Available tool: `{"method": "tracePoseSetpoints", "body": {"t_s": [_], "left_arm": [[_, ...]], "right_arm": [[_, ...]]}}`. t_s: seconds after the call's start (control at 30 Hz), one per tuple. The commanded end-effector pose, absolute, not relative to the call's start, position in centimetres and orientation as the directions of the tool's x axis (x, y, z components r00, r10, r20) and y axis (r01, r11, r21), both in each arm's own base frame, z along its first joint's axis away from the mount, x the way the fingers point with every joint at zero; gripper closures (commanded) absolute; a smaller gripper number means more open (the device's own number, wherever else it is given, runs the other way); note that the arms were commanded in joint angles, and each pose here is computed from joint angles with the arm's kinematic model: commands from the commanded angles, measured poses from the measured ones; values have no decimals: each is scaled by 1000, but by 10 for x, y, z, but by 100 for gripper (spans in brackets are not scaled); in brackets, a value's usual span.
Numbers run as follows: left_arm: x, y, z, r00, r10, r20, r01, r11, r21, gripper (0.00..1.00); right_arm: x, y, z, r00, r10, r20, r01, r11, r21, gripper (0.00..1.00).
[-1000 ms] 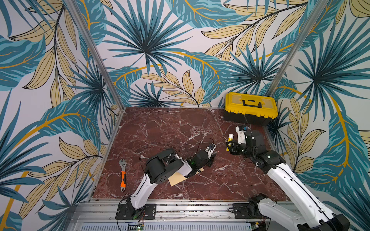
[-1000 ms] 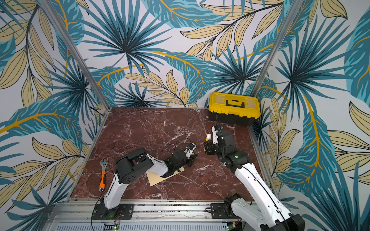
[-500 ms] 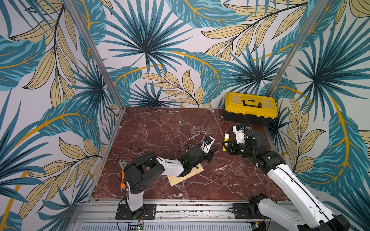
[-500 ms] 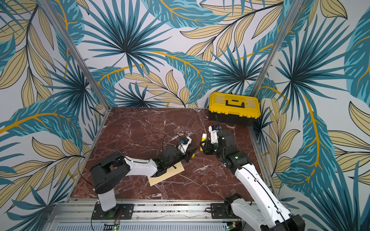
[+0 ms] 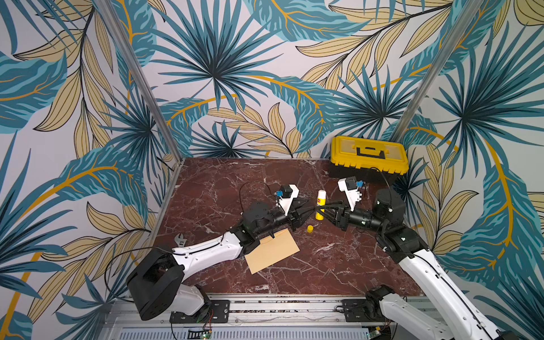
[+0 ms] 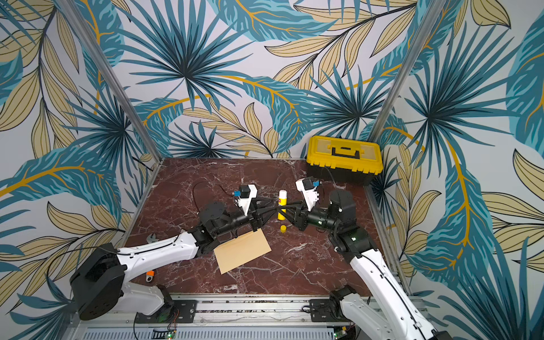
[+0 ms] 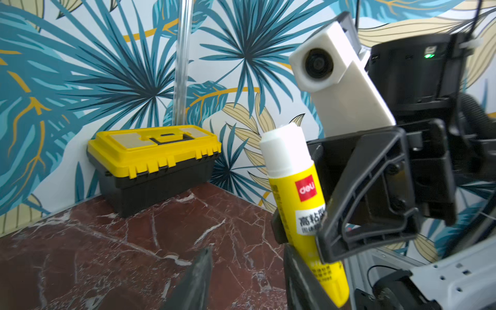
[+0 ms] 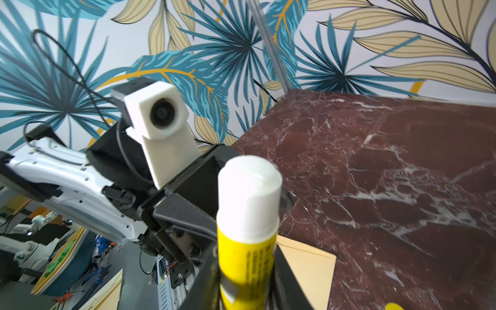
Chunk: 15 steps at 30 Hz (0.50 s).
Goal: Seal the envelope with a glue stick
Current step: Unscrew the glue stick.
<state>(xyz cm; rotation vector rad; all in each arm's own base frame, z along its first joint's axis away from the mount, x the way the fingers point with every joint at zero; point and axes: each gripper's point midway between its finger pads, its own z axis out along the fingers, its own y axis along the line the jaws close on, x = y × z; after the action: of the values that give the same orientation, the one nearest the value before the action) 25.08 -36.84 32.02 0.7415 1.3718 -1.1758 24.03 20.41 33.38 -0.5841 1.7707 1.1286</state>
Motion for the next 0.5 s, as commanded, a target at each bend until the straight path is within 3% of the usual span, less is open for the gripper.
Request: {"method": "tracePoseSetpoints", "body": {"t_s": [0.0, 0.47], "left_arm": [[209, -371, 338, -211, -164, -964, 972, 73, -225, 51], [180, -368, 377, -256, -190, -948, 955, -201, -217, 46]], "right_arm": [[229, 213, 363, -379, 103, -920, -851, 352, 390, 100], [214, 220, 402, -359, 127, -924, -895, 235, 380, 100]]}}
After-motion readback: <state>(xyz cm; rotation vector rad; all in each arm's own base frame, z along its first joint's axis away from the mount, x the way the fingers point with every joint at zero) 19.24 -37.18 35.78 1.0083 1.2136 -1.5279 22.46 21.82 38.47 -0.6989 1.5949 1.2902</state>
